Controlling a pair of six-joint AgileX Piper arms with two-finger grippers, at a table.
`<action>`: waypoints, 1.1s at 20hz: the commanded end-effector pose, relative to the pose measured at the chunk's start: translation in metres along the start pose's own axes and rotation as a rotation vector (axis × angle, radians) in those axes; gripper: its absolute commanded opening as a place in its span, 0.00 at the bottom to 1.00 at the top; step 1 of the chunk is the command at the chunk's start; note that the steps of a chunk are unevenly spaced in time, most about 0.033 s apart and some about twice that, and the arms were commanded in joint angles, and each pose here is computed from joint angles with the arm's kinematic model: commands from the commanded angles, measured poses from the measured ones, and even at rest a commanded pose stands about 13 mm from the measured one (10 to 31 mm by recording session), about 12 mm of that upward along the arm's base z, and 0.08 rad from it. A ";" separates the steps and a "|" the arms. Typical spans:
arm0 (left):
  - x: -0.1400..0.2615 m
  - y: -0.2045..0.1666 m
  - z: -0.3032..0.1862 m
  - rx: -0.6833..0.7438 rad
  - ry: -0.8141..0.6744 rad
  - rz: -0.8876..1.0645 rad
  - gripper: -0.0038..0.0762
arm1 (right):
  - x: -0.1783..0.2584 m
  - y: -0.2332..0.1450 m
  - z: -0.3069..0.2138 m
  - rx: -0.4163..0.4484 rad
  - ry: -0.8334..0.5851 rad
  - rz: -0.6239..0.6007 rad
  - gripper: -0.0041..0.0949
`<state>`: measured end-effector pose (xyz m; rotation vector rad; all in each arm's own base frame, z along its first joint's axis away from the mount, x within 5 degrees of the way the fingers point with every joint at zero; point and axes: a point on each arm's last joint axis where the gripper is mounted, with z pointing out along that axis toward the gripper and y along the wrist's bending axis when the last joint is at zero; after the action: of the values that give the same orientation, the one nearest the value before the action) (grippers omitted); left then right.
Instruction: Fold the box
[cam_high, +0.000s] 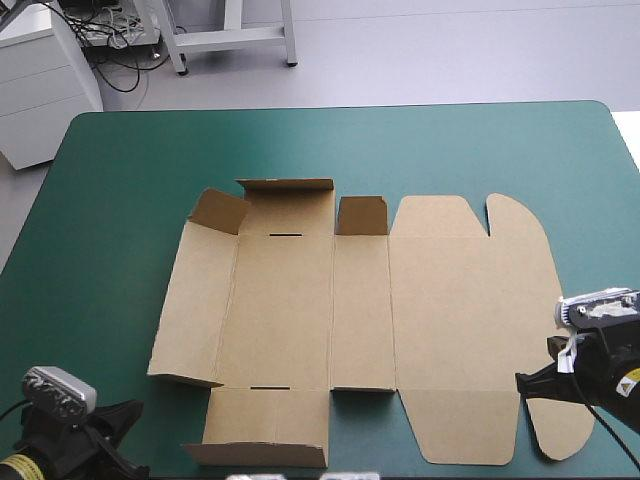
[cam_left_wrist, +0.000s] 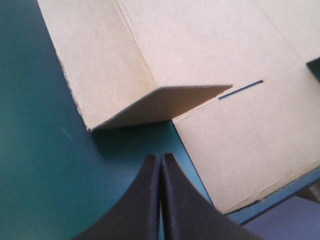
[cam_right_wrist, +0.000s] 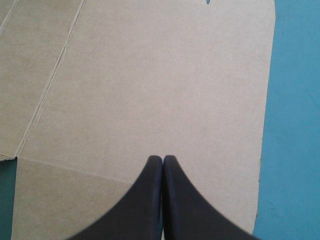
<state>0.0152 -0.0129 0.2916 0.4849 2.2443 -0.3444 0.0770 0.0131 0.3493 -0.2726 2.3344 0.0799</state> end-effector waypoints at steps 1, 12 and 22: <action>-0.027 -0.004 -0.034 0.008 -0.076 0.002 0.01 | -0.004 -0.001 -0.013 0.032 -0.096 -0.015 0.02; -0.126 0.010 -0.012 -0.220 0.093 0.087 0.01 | 0.011 0.000 0.007 0.007 -0.006 0.004 0.02; -0.161 0.011 0.073 -0.218 0.270 0.175 0.04 | 0.026 0.001 0.016 0.013 -0.022 0.004 0.02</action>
<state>0.1582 -0.0648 0.3554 0.6465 2.5207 0.0737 0.0679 0.0123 0.3087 -0.2719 2.3971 0.0807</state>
